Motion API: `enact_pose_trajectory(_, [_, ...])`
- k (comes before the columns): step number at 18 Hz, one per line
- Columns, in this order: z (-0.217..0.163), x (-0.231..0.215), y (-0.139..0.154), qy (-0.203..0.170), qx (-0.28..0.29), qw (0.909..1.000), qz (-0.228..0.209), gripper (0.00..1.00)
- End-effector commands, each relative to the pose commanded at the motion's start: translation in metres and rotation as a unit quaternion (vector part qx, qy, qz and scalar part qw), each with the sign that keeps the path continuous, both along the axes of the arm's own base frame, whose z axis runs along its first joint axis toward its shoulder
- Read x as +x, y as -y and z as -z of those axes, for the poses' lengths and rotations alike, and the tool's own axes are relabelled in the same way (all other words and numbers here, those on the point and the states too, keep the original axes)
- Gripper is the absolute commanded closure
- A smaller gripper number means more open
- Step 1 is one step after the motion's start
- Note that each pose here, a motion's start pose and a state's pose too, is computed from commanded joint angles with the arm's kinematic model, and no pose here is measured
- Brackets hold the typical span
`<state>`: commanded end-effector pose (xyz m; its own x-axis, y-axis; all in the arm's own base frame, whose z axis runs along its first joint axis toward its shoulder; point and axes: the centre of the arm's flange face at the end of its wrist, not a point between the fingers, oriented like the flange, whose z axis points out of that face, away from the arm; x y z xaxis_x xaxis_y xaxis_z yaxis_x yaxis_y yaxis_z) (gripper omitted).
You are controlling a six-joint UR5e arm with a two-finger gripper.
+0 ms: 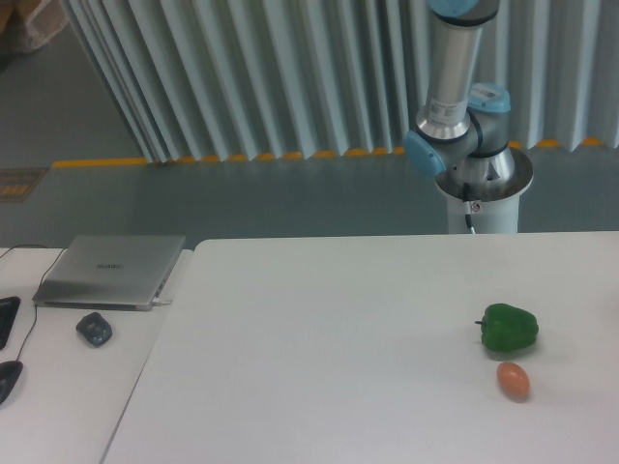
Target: Place the red pepper on the table
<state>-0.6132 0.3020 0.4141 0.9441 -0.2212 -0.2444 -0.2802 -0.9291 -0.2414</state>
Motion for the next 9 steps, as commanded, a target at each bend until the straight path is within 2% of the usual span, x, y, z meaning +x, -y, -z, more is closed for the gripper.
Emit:
enact_pose_trajectory(6, [0.027, -0.048, -0.004, -0.023, 0.011, 0.9994, -0.024, 0.0])
enact_pose_trajectory(9, [0.033, -0.069, -0.009, -0.033, 0.023, 0.9977, -0.055, 0.0])
